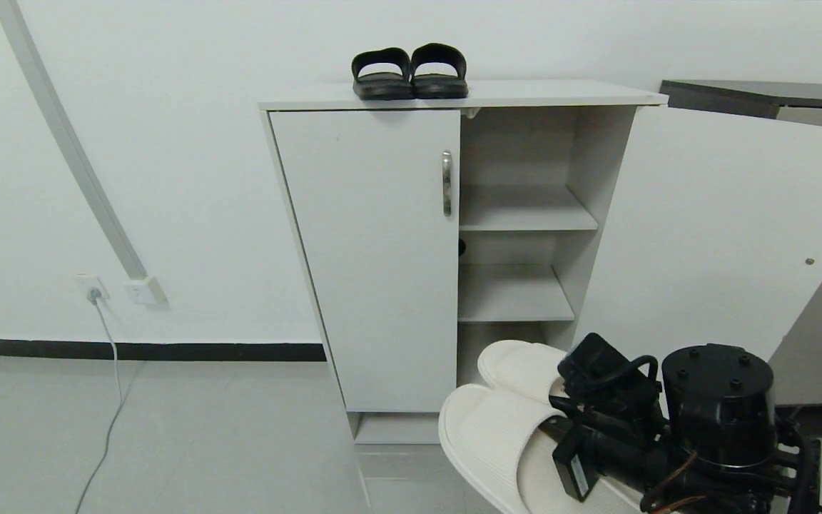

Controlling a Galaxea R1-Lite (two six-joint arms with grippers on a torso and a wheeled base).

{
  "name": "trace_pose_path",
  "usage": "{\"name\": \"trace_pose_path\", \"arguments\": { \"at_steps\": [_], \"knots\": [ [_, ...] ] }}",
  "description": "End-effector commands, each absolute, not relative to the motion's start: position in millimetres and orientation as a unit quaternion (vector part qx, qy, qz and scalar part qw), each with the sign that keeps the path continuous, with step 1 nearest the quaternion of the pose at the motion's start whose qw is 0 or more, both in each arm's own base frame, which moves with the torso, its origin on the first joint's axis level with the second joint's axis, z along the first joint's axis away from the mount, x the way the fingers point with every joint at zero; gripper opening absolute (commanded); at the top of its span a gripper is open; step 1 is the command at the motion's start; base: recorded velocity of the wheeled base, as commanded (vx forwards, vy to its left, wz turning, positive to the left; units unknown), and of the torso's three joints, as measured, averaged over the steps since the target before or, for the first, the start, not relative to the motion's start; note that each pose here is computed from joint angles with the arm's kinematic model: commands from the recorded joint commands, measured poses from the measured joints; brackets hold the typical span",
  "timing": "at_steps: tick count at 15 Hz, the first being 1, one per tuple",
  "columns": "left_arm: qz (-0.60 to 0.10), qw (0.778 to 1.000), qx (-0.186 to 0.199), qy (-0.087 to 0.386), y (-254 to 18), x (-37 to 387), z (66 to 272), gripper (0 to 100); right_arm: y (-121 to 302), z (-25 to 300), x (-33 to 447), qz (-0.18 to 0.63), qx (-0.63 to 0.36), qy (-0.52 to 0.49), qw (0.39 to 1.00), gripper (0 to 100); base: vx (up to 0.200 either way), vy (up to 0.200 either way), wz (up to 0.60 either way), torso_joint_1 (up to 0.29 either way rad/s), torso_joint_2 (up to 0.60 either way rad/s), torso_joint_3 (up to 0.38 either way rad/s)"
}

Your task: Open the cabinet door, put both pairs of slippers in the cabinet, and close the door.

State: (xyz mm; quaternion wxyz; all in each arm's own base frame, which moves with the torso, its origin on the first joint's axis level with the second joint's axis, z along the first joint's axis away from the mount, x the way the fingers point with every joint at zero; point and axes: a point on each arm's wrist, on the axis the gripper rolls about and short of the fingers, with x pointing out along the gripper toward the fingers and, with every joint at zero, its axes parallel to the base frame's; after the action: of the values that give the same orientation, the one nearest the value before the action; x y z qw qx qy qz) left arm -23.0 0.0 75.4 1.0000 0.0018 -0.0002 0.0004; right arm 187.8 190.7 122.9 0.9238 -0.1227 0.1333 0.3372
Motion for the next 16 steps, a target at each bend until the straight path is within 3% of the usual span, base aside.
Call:
{"name": "trace_pose_path", "arguments": {
  "at_steps": [1,4,9,16],
  "knots": [
    [0.001,1.0,0.002,0.001,0.0,-22.9,75.6,0,209.9,111.6,197.7,0.296,-0.101,0.148,0.938,0,0.0,0.0,0.0,0.0,0.0,0.0],
    [0.0,1.0,0.002,0.0,0.0,-22.9,75.7,0,252.0,84.7,212.2,0.19,-0.053,0.141,0.97,0,0.0,0.0,0.0,0.0,0.0,0.0],
    [0.0,1.0,0.001,0.0,0.0,-22.9,75.7,0,288.3,69.3,248.2,0.064,-0.033,0.103,0.992,0,0.0,0.0,0.0,0.0,0.0,0.0],
    [0.0,1.0,0.001,0.0,0.0,-22.9,75.7,0,282.1,72.1,270.3,-0.002,-0.022,0.086,0.996,0,0.0,-0.029,0.0,0.0,0.0,0.001]
  ]
}}
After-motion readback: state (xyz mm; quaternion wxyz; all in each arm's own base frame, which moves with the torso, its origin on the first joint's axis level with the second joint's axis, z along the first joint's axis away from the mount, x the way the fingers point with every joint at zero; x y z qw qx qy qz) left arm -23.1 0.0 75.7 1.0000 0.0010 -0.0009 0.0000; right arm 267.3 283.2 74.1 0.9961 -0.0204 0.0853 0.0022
